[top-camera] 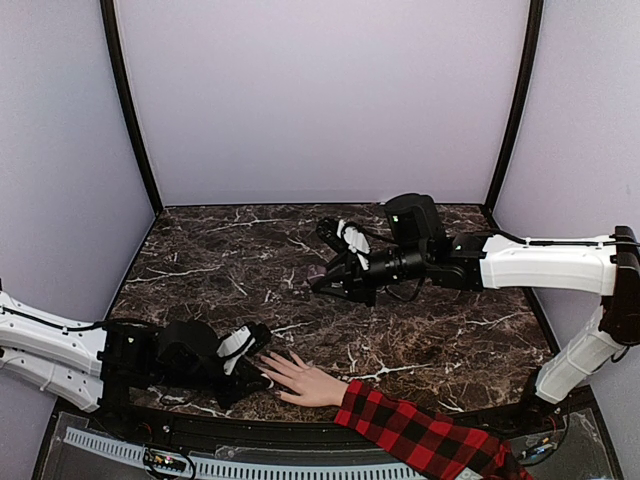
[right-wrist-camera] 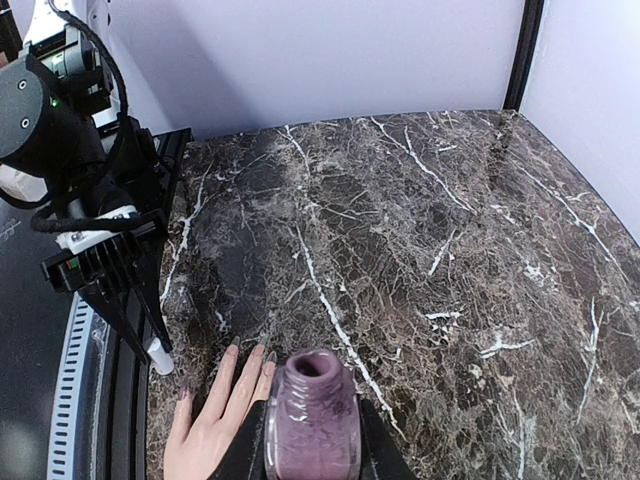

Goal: Paint the nails
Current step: Paint the nail with the hand.

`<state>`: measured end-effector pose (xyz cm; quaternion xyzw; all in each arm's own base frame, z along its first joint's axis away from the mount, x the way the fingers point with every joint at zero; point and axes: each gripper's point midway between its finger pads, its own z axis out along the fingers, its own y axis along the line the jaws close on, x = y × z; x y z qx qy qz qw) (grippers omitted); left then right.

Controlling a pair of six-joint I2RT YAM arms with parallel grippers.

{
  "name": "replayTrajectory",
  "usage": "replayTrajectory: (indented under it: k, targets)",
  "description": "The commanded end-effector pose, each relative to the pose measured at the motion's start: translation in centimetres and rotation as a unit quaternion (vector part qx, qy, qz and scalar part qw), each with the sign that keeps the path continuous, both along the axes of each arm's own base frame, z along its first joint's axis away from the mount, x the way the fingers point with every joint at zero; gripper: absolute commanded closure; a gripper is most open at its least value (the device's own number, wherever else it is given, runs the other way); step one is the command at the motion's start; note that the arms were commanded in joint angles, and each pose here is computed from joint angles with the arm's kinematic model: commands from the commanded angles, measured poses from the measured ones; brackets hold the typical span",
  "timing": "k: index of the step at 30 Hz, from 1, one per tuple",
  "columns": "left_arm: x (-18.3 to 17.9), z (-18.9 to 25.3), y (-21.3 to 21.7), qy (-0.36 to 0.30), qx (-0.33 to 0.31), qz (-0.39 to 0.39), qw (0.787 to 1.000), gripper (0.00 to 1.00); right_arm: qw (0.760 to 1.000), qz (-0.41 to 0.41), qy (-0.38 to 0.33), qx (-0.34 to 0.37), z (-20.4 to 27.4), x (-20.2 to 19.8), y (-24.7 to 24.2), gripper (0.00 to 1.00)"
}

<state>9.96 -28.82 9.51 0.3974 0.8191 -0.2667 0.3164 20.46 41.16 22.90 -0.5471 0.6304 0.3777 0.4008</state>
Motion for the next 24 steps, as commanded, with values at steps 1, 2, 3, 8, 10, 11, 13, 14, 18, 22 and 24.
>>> replayTrajectory:
  k: [1,2,3,8,10,11,13,14,18,22,24]
  targets:
    - [-0.75,-0.66,-0.69,0.002,0.010,-0.027,1.000,1.00,1.000,-0.002,-0.010,0.012,0.60,0.44,0.11,1.00]
    - [-0.80,-0.66,-0.81,0.002,0.011,-0.028,1.000,1.00,1.000,-0.002,-0.010,0.013,0.67,0.43,0.10,1.00]
    - [-0.80,-0.89,-0.84,0.003,0.016,-0.028,0.999,1.00,1.000,-0.002,-0.010,0.013,0.68,0.43,0.09,1.00]
    - [-0.91,-1.22,-0.99,0.004,0.022,-0.030,0.999,1.00,1.000,-0.002,-0.010,0.012,0.55,0.47,0.08,1.00]
    - [-0.85,-1.24,-1.05,0.004,0.021,-0.028,0.999,1.00,1.000,-0.002,-0.010,0.012,0.56,0.44,0.11,1.00]
    - [-0.84,-1.32,-1.04,0.005,0.022,-0.027,0.999,1.00,1.000,-0.002,-0.010,0.012,0.57,0.48,0.10,1.00]
    - [-0.75,-1.29,-1.13,0.003,0.022,-0.026,0.999,1.00,1.000,-0.002,-0.011,0.012,0.58,0.52,0.11,1.00]
    - [-0.65,-1.29,-1.17,0.001,0.022,-0.024,0.999,1.00,1.000,-0.002,-0.011,0.013,0.64,0.49,0.13,1.00]
    - [-0.40,-1.28,-1.29,-0.002,0.025,-0.019,1.000,1.00,1.000,-0.002,-0.010,0.011,0.51,0.47,0.11,1.00]
    - [-0.20,-1.09,-1.33,-0.004,0.021,-0.013,1.000,1.00,1.000,-0.003,-0.010,0.011,0.47,0.49,0.10,1.00]
    - [-0.13,-1.03,-1.29,-0.005,0.020,-0.010,1.000,1.00,1.000,-0.002,-0.011,0.012,0.51,0.48,0.11,1.00]
